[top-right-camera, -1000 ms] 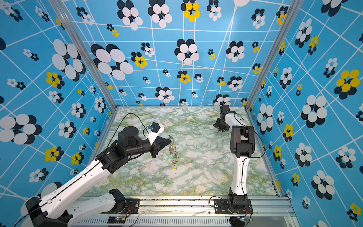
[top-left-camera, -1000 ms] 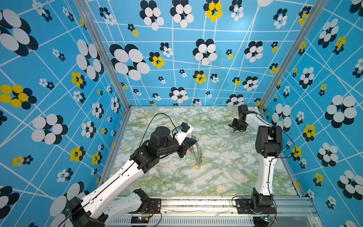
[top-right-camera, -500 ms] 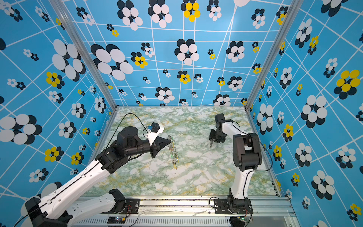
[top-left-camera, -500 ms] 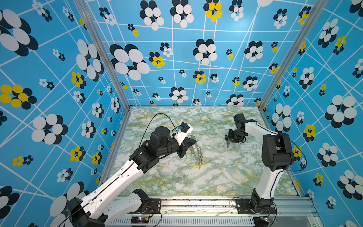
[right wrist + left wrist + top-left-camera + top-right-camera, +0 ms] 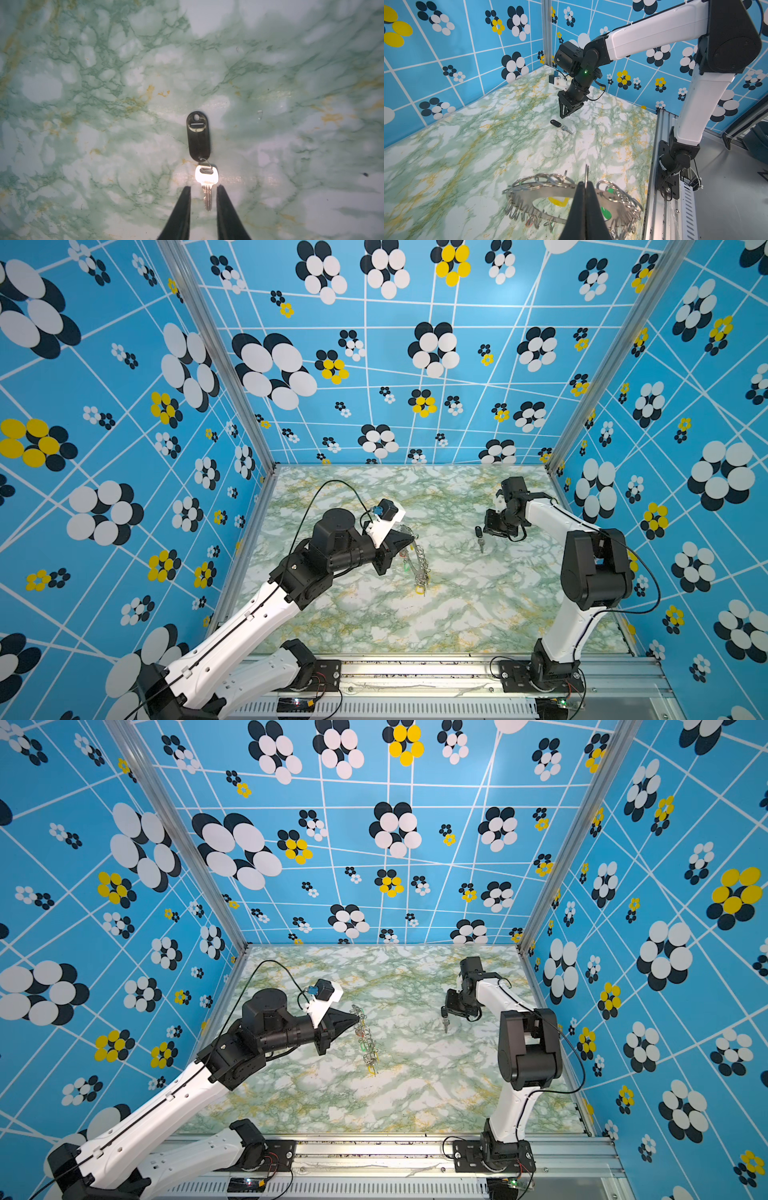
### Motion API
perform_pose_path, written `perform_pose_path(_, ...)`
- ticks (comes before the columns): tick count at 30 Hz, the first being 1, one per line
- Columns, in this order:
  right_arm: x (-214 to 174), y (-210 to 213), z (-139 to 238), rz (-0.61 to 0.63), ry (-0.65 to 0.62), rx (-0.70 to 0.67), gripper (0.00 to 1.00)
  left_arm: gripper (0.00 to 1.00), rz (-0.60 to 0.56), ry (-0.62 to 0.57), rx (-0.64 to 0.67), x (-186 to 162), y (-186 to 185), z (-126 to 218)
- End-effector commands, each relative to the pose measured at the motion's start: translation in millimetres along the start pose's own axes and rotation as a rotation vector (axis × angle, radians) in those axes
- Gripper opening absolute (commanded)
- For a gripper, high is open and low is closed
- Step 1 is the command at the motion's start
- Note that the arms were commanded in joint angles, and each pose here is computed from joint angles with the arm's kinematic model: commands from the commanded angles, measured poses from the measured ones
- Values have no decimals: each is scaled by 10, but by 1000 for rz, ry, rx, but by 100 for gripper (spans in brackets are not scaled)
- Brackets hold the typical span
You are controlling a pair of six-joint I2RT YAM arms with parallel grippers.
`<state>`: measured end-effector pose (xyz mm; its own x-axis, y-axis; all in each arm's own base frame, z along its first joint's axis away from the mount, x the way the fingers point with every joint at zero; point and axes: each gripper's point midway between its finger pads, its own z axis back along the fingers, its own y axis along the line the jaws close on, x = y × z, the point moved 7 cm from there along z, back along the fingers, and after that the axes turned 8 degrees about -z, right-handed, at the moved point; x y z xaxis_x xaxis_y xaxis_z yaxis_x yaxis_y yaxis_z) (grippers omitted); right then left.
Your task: Put the keys on the keyring
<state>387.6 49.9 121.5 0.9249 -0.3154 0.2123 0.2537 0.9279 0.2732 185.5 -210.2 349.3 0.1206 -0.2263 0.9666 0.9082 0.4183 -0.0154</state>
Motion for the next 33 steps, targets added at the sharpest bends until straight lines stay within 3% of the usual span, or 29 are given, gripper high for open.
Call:
perform_pose_path(1,-57,-12,-163,10,77,-10,24,0,-22,-39,7,49,-4,46)
perform_pose_path(33,-23,1,-366,30,115,-69,10,0,-19,-30,20,5,-10,80)
